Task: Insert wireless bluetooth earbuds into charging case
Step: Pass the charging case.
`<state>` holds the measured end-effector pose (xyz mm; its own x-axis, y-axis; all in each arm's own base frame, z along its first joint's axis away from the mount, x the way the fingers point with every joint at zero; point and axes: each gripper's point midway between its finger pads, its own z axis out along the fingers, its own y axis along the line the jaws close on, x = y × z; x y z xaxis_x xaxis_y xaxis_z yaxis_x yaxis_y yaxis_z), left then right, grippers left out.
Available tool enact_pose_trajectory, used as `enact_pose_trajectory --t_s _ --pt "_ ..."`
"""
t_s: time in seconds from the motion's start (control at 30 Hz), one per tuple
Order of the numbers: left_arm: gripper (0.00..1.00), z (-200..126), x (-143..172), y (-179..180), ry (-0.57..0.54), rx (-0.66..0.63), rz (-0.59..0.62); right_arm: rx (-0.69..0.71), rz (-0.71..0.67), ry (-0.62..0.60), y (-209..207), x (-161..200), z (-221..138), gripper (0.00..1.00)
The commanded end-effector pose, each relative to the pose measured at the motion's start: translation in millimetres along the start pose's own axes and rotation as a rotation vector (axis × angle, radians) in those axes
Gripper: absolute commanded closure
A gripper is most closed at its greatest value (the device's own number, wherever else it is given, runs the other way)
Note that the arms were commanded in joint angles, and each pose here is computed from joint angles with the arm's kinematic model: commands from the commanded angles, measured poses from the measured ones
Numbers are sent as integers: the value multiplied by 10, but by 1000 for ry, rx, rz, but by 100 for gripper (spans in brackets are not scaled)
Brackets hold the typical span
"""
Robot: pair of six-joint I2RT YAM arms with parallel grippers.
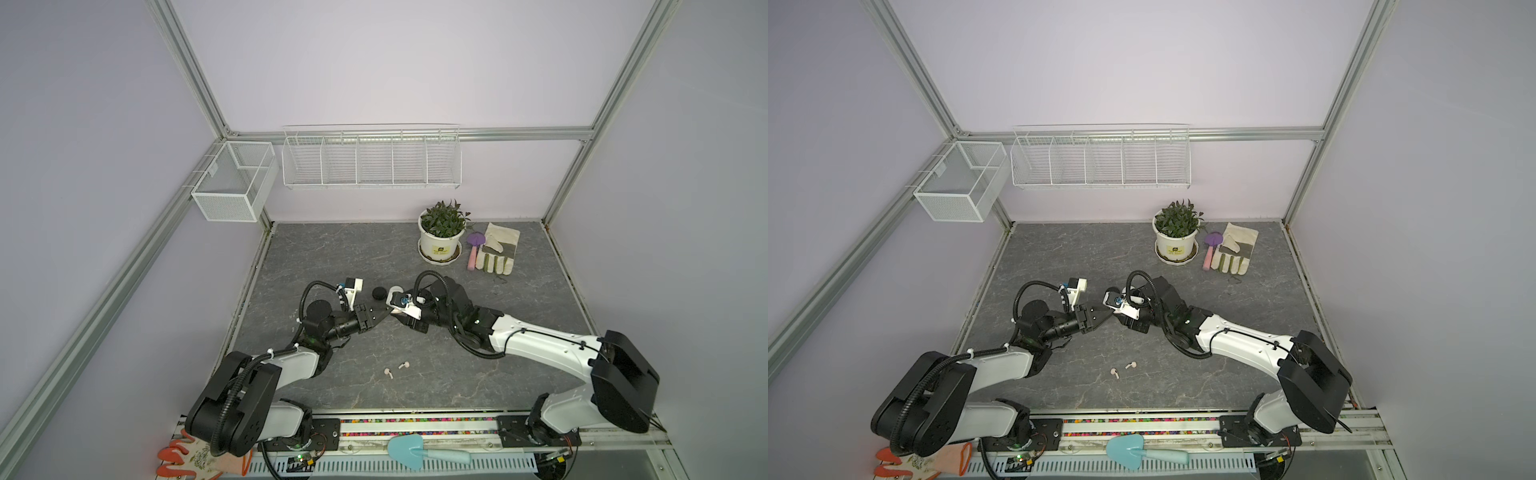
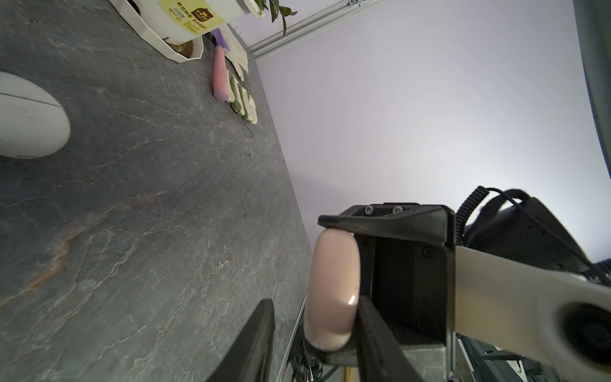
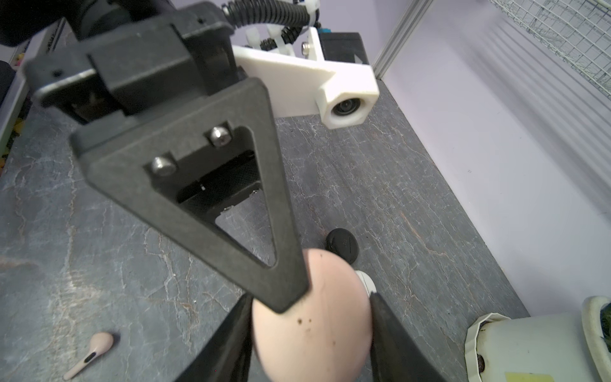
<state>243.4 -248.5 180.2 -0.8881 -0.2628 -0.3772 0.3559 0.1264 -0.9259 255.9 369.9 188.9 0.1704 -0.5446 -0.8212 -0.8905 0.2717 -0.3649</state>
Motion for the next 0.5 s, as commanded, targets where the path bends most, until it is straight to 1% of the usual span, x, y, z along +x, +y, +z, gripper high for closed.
enact_pose_trajectory --t_s 0.0,0.1,0.17,0.27,0.4,0.47 --pt "62 54 -42 -216 5 93 34 1 -10 -64 7 -185 -52 74" --pt "66 60 -35 -260 4 133 36 0 -10 -61 17 -182 -32 74" --pt "72 60 -31 -282 1 162 35 3 -10 -61 8 -186 -24 73" --pt "79 86 -9 -241 17 157 17 6 -10 -60 5 -194 -21 73" --pt "80 66 -10 -285 7 163 42 13 -11 -57 -11 -193 -26 73" --pt "79 58 -2 -288 6 163 42 19 -12 -53 -23 -185 -27 73"
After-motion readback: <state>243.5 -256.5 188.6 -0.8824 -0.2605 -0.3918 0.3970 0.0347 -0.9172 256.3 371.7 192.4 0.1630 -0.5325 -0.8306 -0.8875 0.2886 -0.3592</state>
